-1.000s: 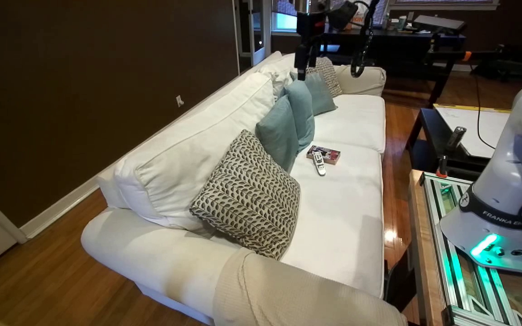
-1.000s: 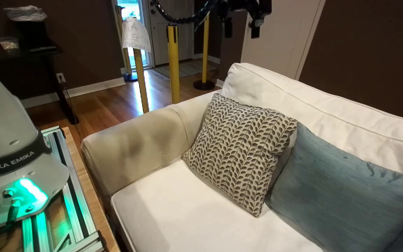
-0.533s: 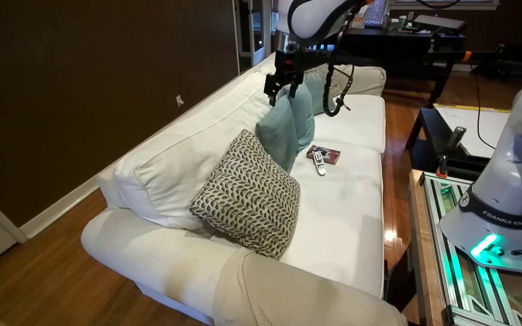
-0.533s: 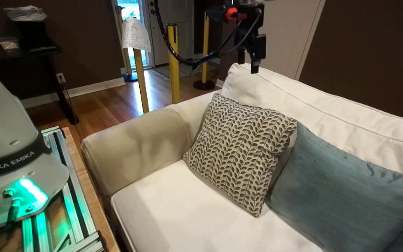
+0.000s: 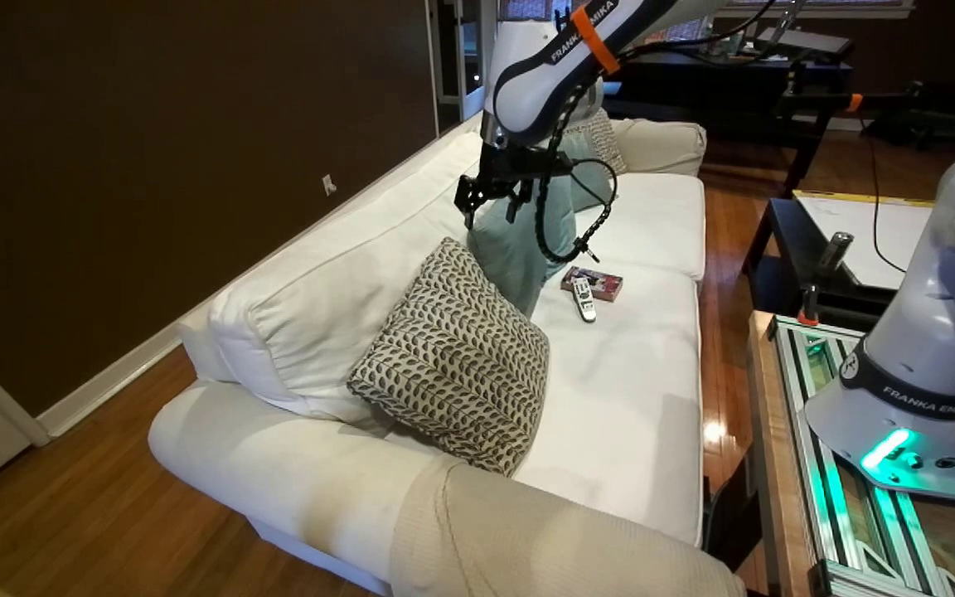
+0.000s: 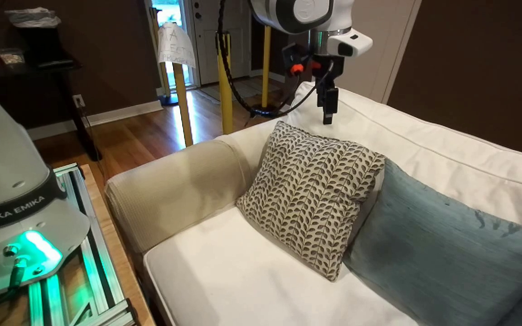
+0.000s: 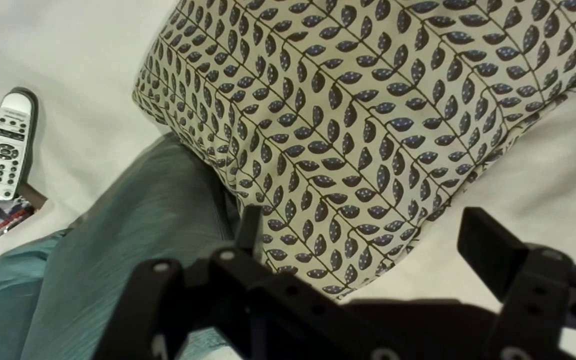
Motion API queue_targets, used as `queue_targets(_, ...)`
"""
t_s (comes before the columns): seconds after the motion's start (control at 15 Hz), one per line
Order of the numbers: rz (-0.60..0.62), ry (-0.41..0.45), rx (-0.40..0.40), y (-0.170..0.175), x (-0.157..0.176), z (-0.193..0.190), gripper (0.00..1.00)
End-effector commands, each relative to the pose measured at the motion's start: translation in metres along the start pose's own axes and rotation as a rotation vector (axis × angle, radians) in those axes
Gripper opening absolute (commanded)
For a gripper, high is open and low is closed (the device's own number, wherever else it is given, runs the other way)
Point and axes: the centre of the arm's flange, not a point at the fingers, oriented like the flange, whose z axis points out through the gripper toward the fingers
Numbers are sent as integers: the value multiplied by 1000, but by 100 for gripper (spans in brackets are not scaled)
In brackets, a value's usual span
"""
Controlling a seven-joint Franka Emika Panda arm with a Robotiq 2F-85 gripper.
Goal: Pick up the beige and black pillow on the far left and lay it on the couch, pick up the blue pillow and stack it on the lying beige and black pillow
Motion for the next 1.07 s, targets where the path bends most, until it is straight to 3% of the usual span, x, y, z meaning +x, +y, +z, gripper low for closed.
queue_targets(0.0, -1, -1, -1, 0, 0, 1, 100)
queue_targets(0.4, 0, 11, 5, 0, 2, -7, 100)
queue_targets(0.6, 72, 39, 18, 4, 14, 14, 100)
queue_targets(1.0, 160, -27, 81, -1, 30, 69, 100)
